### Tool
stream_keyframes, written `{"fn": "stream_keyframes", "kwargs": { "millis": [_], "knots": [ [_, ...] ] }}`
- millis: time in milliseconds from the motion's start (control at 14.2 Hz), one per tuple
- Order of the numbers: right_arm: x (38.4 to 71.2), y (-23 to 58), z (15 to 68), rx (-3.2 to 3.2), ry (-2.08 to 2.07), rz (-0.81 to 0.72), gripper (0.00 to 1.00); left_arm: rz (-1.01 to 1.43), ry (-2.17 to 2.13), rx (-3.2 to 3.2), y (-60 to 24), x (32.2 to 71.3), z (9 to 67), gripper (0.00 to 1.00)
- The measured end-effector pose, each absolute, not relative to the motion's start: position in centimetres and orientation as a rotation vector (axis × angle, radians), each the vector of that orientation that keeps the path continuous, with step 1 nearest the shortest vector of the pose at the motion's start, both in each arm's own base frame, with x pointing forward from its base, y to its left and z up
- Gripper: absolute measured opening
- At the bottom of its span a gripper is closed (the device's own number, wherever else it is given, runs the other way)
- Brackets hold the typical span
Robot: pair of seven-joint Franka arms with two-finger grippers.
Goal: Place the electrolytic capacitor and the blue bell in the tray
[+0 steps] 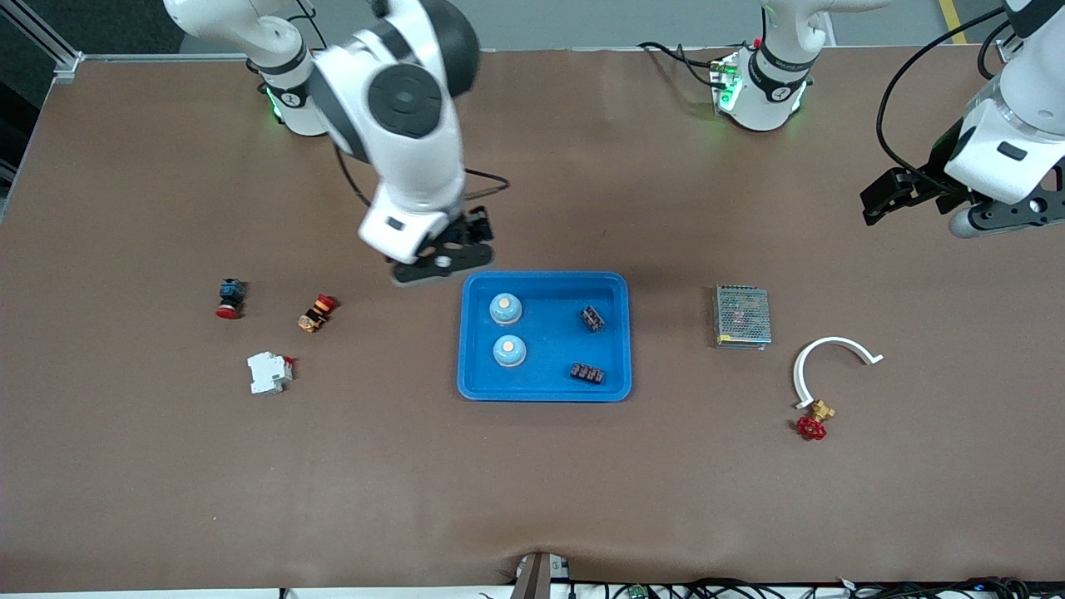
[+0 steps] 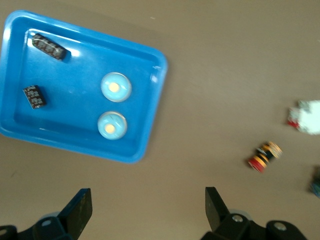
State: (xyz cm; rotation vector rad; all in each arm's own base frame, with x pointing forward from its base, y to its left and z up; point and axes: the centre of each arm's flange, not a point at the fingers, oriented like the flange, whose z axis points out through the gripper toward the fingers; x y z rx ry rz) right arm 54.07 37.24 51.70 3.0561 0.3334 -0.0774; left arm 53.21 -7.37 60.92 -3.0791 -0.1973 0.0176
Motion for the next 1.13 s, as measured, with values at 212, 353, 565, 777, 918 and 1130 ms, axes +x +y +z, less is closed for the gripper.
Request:
{"fn": "stream_keyframes", "kwargs": {
  "millis": [212, 353, 565, 777, 918, 1130],
  "knots": [
    [55.1, 29.1, 57.5, 3.082, 0.242, -0.092, 1.0, 0.014, -0.194, -3.08, -7.5, 53.2, 61.0, 1.0],
    [55.8, 23.5, 60.5, 3.121, 0.232, -0.087, 1.0, 0.01, -0.193, -3.08, -7.5, 53.2, 61.1, 1.0],
    [56.1, 16.0, 62.6, 3.154, 0.237, -0.152, 1.0, 0.002, -0.194, -3.081, -7.5, 53.2, 61.4, 1.0],
    [56.2, 9.6, 63.3, 3.14, 0.271, -0.199, 1.0, -0.009, -0.199, -3.083, -7.4, 53.3, 61.7, 1.0],
    [56.6, 5.5, 63.0, 3.141, 0.189, -0.218, 1.0, -0.016, -0.204, -3.083, -7.2, 53.3, 61.9, 1.0],
    [57.0, 2.3, 62.0, 3.143, 0.109, -0.219, 1.0, -0.02, -0.204, -3.084, -7.2, 53.3, 62.1, 1.0]
  ]
}}
